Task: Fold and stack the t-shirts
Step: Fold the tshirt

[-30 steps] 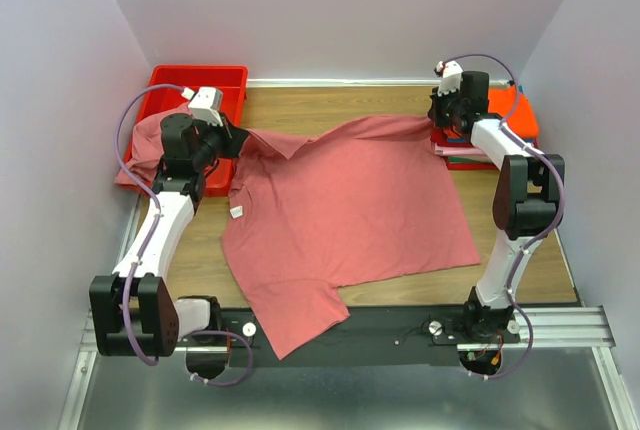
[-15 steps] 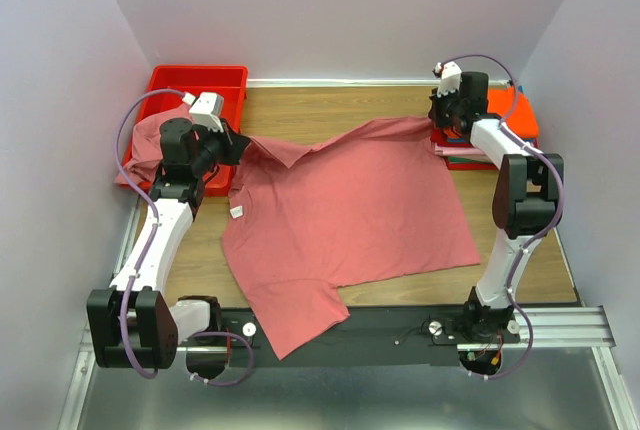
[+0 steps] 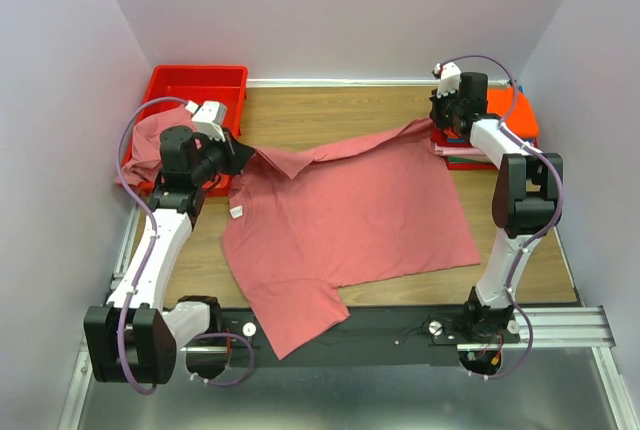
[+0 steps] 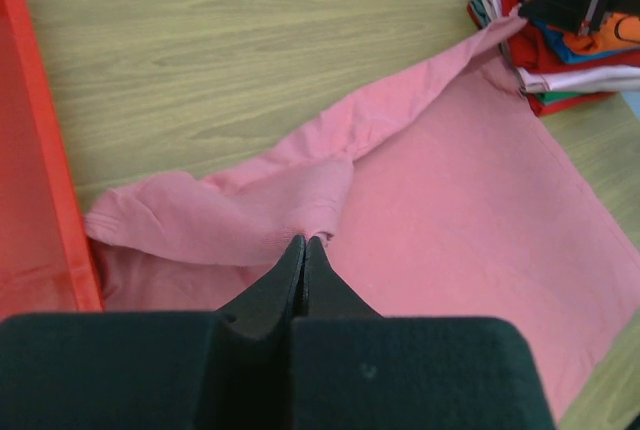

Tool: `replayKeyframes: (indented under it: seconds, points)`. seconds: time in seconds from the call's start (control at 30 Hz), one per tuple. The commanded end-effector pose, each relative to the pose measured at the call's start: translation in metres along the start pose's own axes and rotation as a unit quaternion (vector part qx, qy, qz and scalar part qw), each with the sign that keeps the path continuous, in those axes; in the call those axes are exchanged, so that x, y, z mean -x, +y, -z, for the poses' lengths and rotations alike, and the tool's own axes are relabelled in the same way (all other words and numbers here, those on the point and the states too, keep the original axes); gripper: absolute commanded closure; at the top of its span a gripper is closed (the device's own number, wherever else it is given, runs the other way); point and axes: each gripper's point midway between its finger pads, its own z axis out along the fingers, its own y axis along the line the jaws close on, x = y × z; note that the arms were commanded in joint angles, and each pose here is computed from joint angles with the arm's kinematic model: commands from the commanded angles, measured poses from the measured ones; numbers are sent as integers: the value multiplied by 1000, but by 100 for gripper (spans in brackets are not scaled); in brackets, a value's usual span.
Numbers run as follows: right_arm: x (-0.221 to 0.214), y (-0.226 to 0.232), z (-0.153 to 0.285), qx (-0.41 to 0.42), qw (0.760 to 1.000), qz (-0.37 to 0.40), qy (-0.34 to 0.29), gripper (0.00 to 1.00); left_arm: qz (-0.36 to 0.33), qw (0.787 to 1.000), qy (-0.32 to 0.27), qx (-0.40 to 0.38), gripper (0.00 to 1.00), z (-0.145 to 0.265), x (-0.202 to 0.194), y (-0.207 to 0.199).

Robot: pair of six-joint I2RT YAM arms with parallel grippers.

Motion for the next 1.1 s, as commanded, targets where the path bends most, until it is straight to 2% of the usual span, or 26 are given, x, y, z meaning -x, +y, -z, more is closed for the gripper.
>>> replayKeyframes:
  seconds: [0.0, 0.57, 1.07]
  points:
    - [1, -11, -4, -18, 1000, 10, -3, 96, 21, 999, 28, -23, 100, 3, -19, -11]
    - [-3, -14, 4, -26, 999, 34, 2, 95, 26, 999, 32, -35, 100, 15, -22, -26]
    - [-2, -10, 16, -22, 999, 49, -1, 92, 29, 998, 42, -21, 100, 21, -32, -23]
